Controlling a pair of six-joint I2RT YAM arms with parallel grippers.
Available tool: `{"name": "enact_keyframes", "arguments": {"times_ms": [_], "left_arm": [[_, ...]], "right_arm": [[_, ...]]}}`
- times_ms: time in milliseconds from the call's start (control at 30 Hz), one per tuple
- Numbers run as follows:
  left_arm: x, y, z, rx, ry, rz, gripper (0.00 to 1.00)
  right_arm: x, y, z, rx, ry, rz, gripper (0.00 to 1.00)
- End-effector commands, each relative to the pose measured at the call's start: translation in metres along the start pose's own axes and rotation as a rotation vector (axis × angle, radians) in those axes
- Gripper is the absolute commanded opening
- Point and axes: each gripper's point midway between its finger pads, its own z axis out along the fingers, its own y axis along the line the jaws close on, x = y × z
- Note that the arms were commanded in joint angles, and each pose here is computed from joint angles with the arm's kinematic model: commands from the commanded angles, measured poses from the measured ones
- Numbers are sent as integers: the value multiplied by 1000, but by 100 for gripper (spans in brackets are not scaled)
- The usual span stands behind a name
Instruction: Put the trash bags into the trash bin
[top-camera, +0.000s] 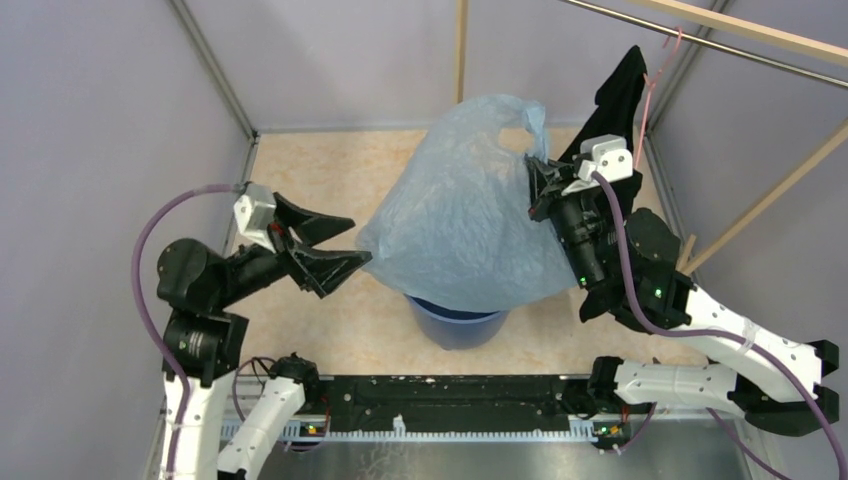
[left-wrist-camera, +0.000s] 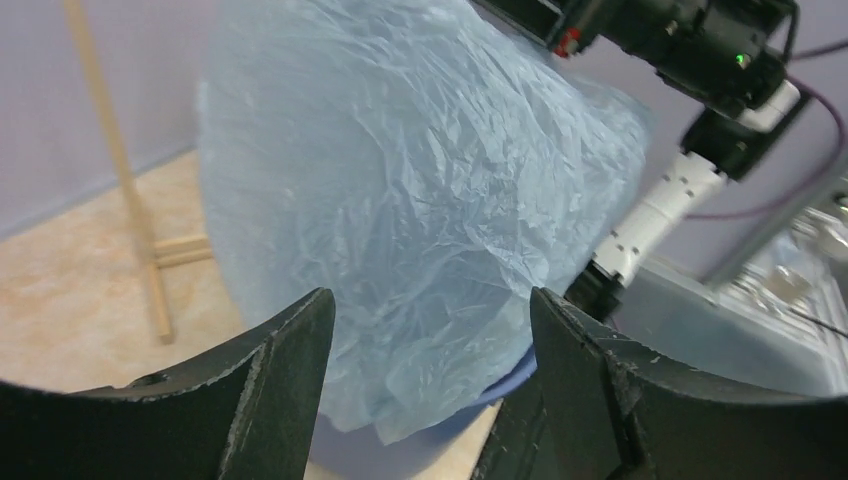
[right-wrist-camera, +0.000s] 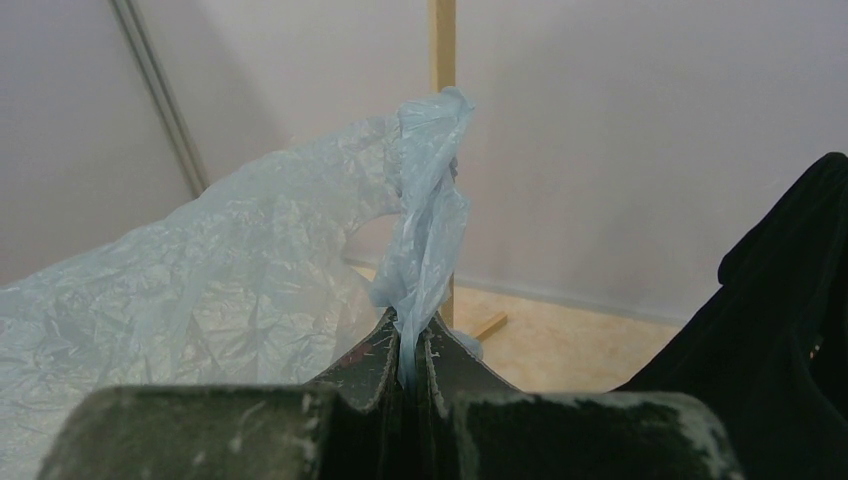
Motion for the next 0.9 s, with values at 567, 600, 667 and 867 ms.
{"name": "enact_keyframes", "arguments": {"times_ms": [567,600,667,867], "left_arm": [[99,-39,115,201,244,-150,39],[108,-35,123,161,269,-129,38],[125,-23,132,69,309,-122,37],[168,8,143,-102,385,-129,36]], "right_arm": [[-16,9,-5,-68,-15,166,0],[-15,9,-5,-70,-13,170,0],[-10,11,-6,-79,-3,175,0],[19,35,-9,-162,50,215,0]]}}
